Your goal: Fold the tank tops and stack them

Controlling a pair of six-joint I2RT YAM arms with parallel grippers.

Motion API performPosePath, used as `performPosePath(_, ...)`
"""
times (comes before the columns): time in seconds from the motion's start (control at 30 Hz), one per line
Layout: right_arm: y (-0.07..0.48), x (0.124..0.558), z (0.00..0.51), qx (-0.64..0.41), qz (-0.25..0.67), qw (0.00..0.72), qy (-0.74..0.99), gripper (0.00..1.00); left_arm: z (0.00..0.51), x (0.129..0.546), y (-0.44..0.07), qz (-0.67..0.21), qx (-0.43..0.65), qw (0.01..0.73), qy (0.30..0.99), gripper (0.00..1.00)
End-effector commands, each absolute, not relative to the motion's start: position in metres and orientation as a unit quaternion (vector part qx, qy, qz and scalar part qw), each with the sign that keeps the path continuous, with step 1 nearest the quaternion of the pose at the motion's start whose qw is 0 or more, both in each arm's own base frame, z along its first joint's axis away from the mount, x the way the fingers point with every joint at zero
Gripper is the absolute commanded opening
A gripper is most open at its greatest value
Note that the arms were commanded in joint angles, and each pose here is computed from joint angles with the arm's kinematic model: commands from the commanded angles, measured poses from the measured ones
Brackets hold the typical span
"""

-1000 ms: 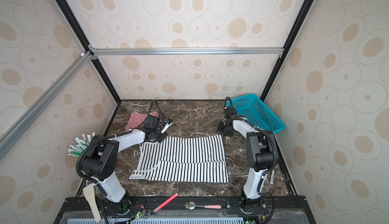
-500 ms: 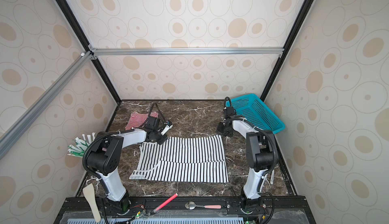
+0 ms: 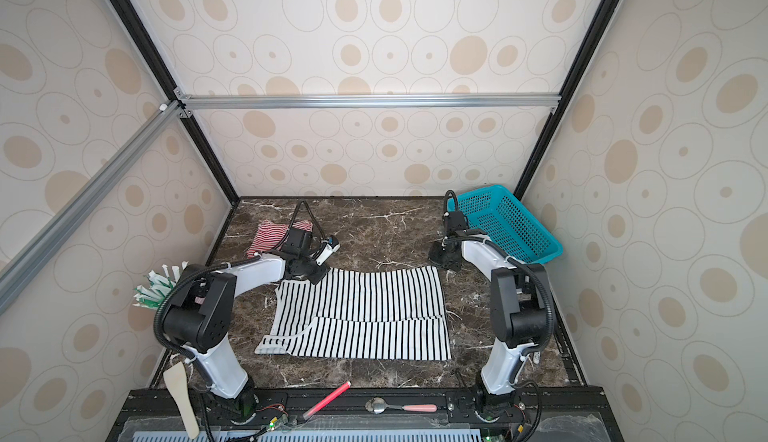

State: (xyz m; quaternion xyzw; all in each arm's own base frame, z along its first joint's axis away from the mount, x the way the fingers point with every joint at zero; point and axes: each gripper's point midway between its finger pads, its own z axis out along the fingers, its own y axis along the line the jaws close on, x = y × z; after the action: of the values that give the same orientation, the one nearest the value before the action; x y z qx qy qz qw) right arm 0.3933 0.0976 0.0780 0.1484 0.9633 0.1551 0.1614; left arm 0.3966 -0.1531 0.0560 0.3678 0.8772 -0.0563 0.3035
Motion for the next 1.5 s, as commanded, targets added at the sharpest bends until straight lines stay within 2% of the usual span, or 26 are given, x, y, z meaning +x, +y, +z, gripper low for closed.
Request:
performPosePath(0.0,0.1,0.384,0.088,0.129,0.161,0.176,0.962,0.0,0.082,0.39,-0.153,-0.066,0.376,0.333,0.862,0.0)
performPosePath(0.23,0.098,0.362,0.091,0.126,0.165,0.175,0.963,0.0,0.091,0.366,-0.151,-0.077,0.385,0.335,0.856,0.0)
performPosePath(0.67,0.087,0.309,0.086,0.127,0.159,0.176,0.963,0.0,0.062,0.311,-0.144,-0.094,0.406,0.289,0.862,0.0)
performPosePath(1.1,0.078,0.283,0.07,0.139,0.144,0.167,0.966,0.0,0.041,0.255,-0.153,-0.085,0.457,0.253,0.848,0.02)
performPosePath(1.47,0.075,0.27,0.058,0.146,0.139,0.154,0.967,0.0,0.037,0.256,-0.141,-0.031,0.445,0.258,0.857,0.07)
